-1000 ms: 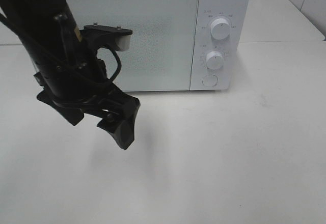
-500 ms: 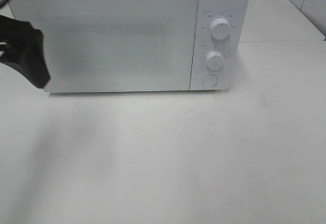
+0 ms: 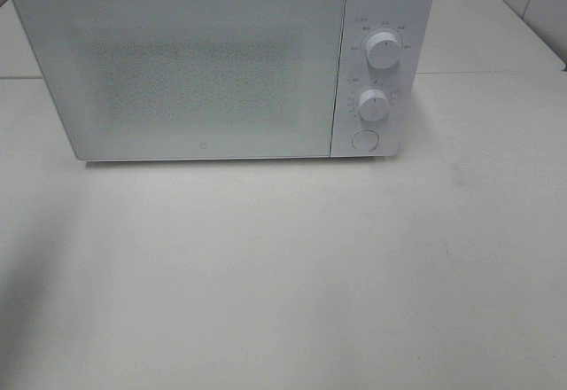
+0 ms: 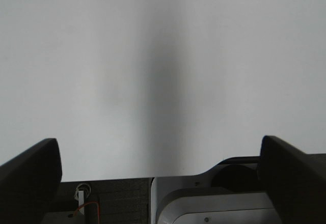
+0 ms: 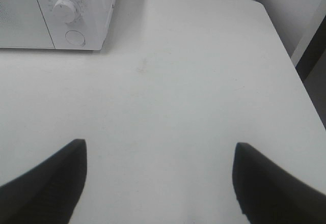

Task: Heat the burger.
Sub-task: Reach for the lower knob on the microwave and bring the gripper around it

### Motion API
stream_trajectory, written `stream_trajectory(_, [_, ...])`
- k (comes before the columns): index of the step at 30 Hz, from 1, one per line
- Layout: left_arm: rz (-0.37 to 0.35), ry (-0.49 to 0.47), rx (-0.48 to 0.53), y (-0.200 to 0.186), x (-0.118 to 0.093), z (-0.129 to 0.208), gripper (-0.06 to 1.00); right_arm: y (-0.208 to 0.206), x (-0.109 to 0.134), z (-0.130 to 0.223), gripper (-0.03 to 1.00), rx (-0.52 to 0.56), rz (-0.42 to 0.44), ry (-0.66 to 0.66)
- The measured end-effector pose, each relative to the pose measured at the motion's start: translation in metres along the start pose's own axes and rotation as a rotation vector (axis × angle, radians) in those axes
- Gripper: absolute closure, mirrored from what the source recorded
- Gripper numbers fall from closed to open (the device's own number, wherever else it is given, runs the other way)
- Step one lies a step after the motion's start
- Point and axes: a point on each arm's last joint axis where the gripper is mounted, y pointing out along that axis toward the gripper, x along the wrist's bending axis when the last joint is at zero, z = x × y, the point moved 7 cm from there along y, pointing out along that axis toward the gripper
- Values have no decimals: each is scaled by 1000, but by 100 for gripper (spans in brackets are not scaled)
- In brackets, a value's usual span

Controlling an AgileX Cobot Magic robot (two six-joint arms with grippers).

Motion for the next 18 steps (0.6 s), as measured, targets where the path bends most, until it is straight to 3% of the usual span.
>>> stream_trajectory(9, [-18, 6, -81, 8, 5, 60, -2, 0, 0, 0, 21, 0, 0, 0])
stream_trajectory(18, [-30, 13, -180, 20, 9, 92, -2, 0, 0, 0, 21, 0, 0, 0])
